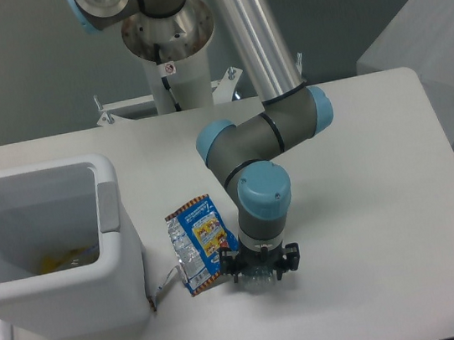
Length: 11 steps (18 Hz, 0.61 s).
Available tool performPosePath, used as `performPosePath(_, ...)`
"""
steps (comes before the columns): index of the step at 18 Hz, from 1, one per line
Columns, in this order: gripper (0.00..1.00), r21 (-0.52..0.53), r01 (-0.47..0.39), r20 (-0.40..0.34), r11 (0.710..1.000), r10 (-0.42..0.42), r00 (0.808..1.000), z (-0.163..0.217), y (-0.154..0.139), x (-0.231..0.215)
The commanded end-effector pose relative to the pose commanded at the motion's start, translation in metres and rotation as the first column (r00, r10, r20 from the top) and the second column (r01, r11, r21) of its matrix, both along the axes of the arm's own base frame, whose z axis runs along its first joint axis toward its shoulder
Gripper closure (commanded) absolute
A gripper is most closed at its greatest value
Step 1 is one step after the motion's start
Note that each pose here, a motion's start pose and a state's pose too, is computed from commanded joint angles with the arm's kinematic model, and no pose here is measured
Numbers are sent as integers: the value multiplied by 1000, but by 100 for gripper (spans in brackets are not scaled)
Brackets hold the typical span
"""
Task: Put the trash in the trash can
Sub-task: 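Close the gripper on the water bottle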
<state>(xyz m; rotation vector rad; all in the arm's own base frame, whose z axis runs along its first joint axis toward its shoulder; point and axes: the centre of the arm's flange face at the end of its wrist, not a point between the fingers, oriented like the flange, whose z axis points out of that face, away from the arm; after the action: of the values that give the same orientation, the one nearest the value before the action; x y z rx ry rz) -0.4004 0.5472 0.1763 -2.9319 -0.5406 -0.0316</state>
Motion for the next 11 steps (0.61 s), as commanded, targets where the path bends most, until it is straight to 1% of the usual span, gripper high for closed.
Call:
performPosePath(2, 22, -9, 0, -8, 1000, 0, 1000, -1, 0, 0)
performPosePath(6, 23, -7, 3, -11, 1000, -3, 1000, 1, 0, -1)
performPosePath(8, 27, -7, 2, -11, 1000, -2, 1000, 1, 0, -1)
performPosePath(10, 27, -6, 2, -12, 1000, -2, 1000, 2, 0, -1)
performPosePath(11, 29, -4, 2, -14, 1000, -2, 1000, 4, 1, 0)
